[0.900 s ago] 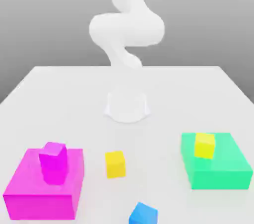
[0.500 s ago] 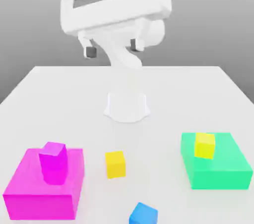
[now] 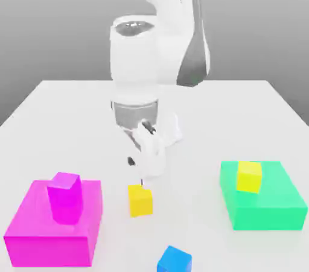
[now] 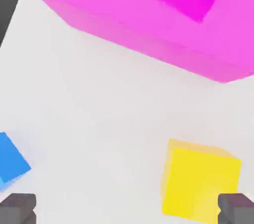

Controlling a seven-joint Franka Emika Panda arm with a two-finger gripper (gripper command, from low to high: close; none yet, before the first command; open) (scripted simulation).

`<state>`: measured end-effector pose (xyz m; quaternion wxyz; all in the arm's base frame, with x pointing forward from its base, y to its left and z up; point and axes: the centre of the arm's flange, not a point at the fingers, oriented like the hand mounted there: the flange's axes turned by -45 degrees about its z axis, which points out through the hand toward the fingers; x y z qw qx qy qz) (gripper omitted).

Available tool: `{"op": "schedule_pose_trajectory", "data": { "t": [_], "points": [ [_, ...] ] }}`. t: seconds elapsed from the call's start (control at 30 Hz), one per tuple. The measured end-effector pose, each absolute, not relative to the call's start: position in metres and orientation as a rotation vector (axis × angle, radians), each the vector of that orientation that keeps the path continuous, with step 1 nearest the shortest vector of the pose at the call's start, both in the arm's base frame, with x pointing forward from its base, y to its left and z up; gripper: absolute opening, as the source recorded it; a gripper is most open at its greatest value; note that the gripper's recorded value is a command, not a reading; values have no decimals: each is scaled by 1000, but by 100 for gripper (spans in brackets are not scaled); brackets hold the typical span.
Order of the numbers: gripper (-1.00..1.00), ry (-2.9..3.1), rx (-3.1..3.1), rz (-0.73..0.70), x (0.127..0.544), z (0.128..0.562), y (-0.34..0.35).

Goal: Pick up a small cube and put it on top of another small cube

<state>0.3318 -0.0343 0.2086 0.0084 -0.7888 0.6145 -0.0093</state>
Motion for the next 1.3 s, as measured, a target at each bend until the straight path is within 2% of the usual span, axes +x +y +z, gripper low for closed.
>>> {"op": "schedule_pose_trajectory", "data": {
  "t": [0.43,0.47,0.7,1.1,1.3],
  "points": [
    [0,1980,-2435,-1,324,136,-35],
    [-100,1982,-2435,0,322,131,-35],
    [-100,1981,-2435,-4,323,131,-35],
    [-100,1977,-2439,-4,324,191,-34],
    [-100,1624,-2680,4,345,227,30]
  ]
}}
